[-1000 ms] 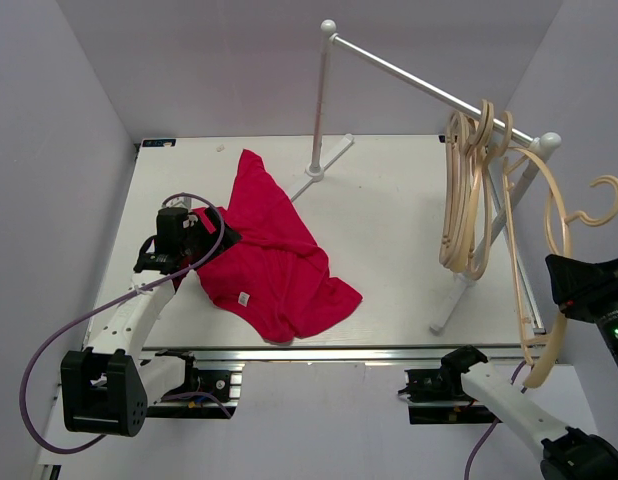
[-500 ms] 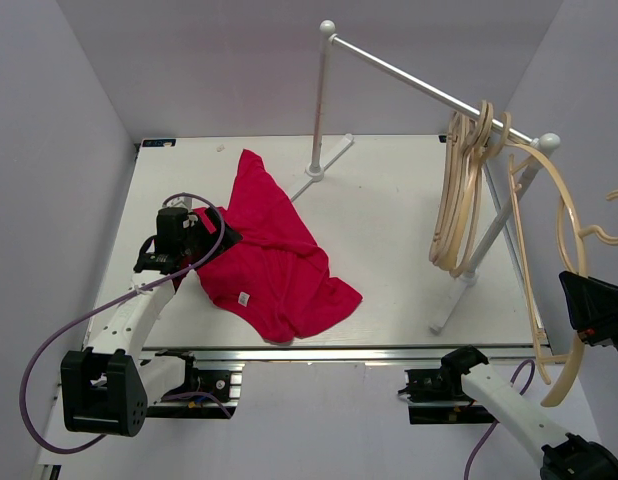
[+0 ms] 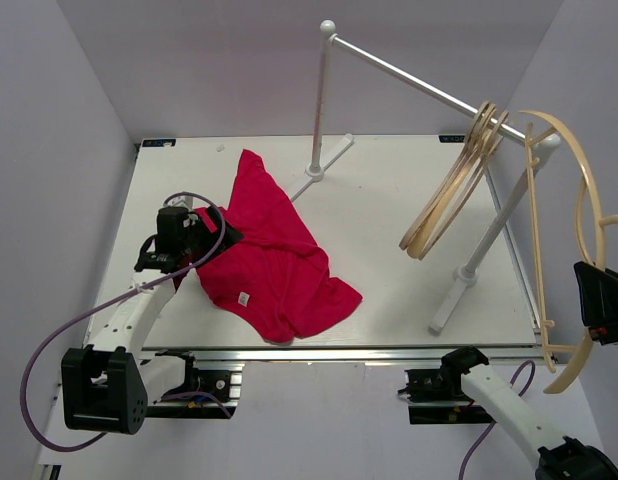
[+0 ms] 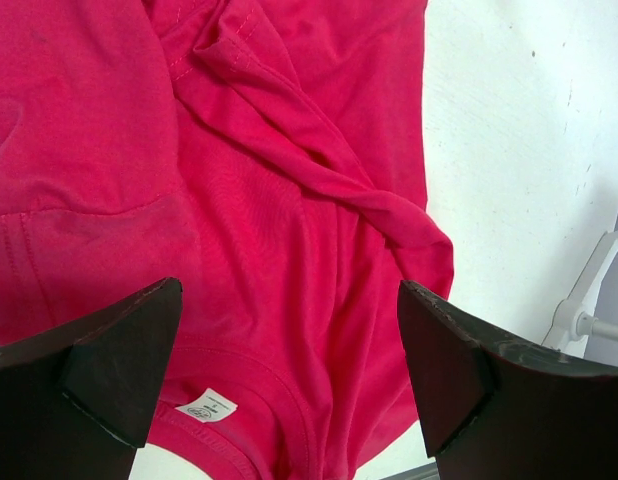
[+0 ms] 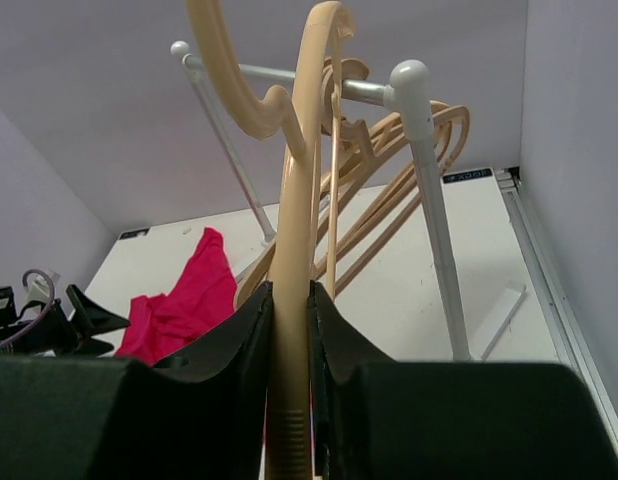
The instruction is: Place the t-shirt on the hanger
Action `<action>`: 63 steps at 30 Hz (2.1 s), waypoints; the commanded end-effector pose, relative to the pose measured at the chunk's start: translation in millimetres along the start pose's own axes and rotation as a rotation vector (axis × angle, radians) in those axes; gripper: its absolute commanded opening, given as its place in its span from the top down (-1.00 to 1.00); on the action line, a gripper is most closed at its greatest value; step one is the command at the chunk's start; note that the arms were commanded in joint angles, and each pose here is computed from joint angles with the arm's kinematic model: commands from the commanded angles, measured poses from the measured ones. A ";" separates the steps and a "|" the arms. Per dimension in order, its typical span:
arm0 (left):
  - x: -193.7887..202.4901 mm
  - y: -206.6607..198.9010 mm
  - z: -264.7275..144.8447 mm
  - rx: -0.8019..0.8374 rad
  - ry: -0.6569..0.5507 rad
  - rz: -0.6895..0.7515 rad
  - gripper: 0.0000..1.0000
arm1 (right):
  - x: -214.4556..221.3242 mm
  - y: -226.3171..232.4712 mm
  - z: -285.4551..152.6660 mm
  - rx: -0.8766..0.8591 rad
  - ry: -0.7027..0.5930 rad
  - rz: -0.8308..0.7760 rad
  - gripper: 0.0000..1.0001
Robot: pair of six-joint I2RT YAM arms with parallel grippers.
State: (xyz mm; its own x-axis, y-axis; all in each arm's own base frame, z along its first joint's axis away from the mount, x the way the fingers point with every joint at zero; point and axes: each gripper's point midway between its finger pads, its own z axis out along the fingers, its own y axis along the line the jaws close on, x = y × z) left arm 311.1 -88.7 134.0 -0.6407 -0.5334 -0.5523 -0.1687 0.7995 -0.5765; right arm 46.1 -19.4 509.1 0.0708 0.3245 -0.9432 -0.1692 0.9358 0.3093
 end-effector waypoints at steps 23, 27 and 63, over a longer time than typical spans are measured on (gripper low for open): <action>49.0 86.4 -39.1 -0.370 -0.048 -0.087 -0.86 | 202.2 193.7 160.6 -0.905 0.540 -0.090 1.00; 73.7 104.3 -35.9 -0.416 0.002 -0.132 -0.63 | 241.4 223.5 154.3 -0.904 0.607 -0.155 1.00; 59.6 76.3 -29.5 -0.272 -0.028 -0.100 1.00 | 364.1 184.7 73.9 -1.029 0.872 -0.226 1.00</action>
State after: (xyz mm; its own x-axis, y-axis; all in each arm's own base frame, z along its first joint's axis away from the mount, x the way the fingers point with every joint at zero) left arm 220.6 -44.7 38.9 -0.6285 -0.6195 -0.4703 -0.4901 0.7849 -0.3790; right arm 116.9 270.2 230.0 -0.4403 -0.3673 -0.8193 -0.8777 0.3684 0.3065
